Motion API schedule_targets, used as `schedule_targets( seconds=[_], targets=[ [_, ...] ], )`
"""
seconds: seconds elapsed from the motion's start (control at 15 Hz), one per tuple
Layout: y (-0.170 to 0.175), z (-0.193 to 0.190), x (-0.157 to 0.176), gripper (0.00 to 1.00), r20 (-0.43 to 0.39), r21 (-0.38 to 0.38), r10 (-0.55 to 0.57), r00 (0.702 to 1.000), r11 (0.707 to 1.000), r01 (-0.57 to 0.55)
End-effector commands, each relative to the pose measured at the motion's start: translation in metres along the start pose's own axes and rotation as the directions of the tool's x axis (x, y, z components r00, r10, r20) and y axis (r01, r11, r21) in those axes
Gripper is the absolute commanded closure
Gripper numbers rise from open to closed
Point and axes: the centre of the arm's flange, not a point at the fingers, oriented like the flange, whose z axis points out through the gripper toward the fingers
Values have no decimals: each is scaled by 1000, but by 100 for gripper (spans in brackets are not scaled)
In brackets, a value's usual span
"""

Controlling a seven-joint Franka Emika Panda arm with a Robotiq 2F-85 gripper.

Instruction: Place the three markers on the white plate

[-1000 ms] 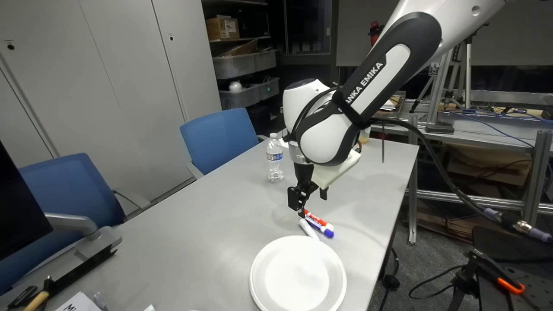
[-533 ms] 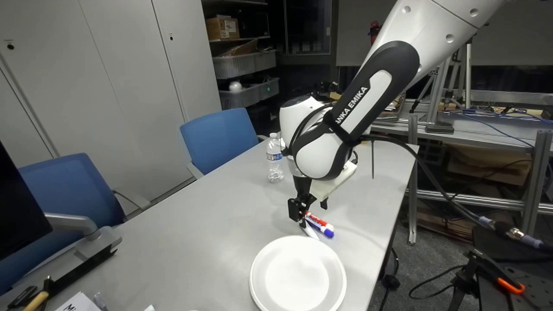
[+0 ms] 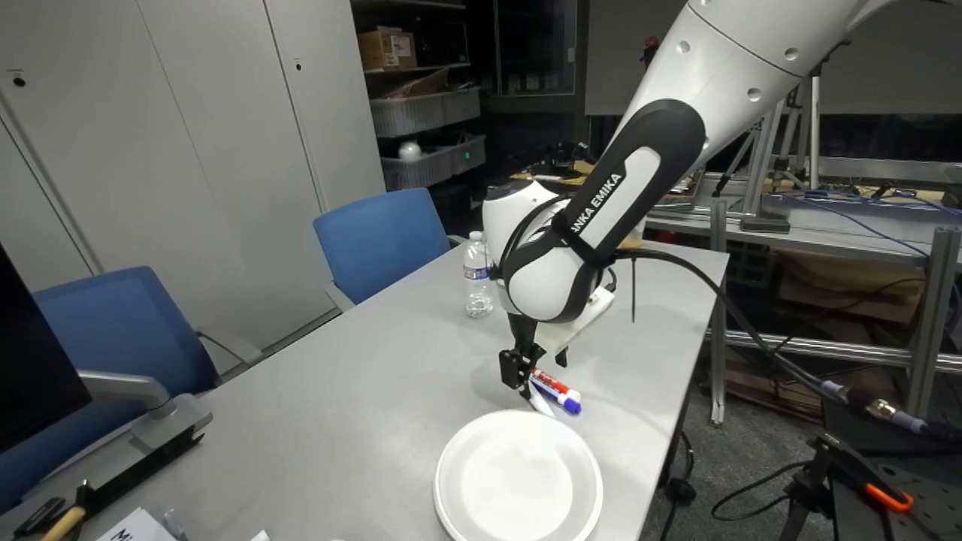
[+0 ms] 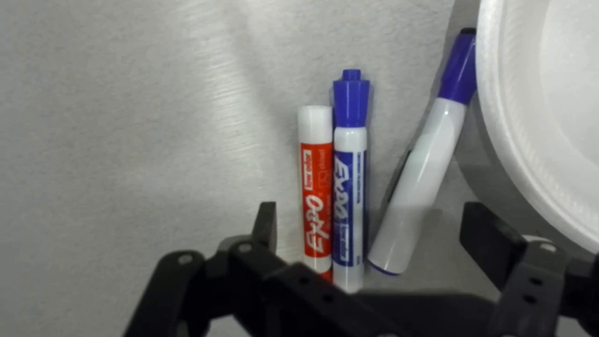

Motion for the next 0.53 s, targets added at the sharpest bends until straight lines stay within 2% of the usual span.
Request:
schedule_targets(
  seconds=[0.0, 0.47],
  targets=[
    [-1, 8, 14, 0, -13, -13, 23, 1000, 1000, -23],
    [-6, 26, 8, 0, 14, -13, 18, 1000, 1000, -18]
  ],
)
